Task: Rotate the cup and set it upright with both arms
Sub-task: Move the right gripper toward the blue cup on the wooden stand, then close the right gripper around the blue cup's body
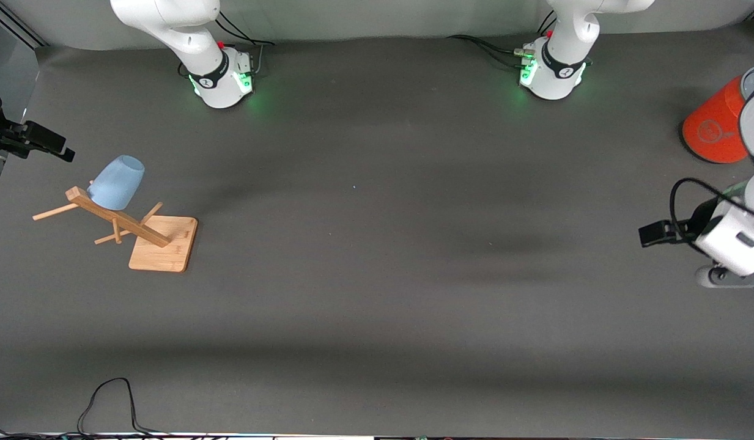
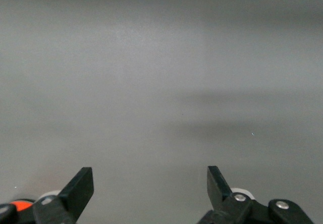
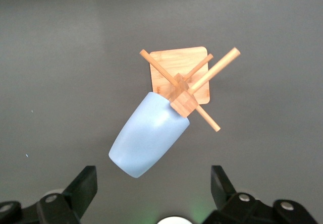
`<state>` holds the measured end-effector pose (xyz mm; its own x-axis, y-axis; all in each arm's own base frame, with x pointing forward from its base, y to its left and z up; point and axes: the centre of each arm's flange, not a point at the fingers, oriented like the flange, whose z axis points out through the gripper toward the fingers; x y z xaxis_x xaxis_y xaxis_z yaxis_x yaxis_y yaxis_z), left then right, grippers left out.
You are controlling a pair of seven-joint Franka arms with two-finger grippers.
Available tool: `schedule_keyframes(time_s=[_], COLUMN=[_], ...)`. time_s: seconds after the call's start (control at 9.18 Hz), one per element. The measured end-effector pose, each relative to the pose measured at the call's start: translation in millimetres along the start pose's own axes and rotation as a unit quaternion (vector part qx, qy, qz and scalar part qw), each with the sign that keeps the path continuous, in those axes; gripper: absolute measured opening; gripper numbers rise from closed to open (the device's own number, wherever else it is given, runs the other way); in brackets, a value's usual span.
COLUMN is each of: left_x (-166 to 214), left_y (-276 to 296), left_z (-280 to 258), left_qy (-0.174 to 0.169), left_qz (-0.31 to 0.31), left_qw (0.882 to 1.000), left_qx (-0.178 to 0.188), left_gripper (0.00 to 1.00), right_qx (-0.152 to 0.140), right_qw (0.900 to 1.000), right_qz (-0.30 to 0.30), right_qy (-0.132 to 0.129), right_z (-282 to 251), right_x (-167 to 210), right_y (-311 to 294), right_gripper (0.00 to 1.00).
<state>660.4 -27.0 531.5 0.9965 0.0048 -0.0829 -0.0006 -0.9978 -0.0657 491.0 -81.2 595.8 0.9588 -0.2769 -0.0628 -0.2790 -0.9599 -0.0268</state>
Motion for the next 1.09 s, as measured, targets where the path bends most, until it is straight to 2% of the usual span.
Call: schedule_keyframes(time_s=[0.11, 0.22, 0.44, 0.65, 1.09], left_x=[1.3, 1.4, 1.4, 1.4, 1.2], left_y=[0.1, -0.3, 0.0, 0.9, 5.4], left_z=[-1.0, -5.9, -7.8, -8.3, -9.5], left_qy=[0.000, 0.005, 0.007, 0.008, 0.009], left_qz=[0.004, 0.010, 0.014, 0.016, 0.020], left_qw=[1.000, 1.000, 1.000, 1.000, 1.000], left_qx=[0.000, 0.000, -0.001, -0.001, -0.002], left_gripper=[1.00, 1.00, 1.00, 1.00, 1.00], right_qx=[-0.001, -0.002, -0.006, -0.007, -0.004], right_qw=[0.998, 0.987, 0.961, 0.949, 0.946], right_qz=[0.070, 0.163, 0.276, 0.315, 0.324], right_qy=[-0.002, -0.004, -0.007, -0.006, -0.004], right_z=[3.8, 8.0, 17.7, 45.6, 104.9], right_x=[0.3, 0.7, 1.5, 3.5, 5.5], right_y=[-2.1, -5.2, -18.0, -25.6, -20.8], right_gripper=[1.00, 1.00, 1.00, 1.00, 1.00])
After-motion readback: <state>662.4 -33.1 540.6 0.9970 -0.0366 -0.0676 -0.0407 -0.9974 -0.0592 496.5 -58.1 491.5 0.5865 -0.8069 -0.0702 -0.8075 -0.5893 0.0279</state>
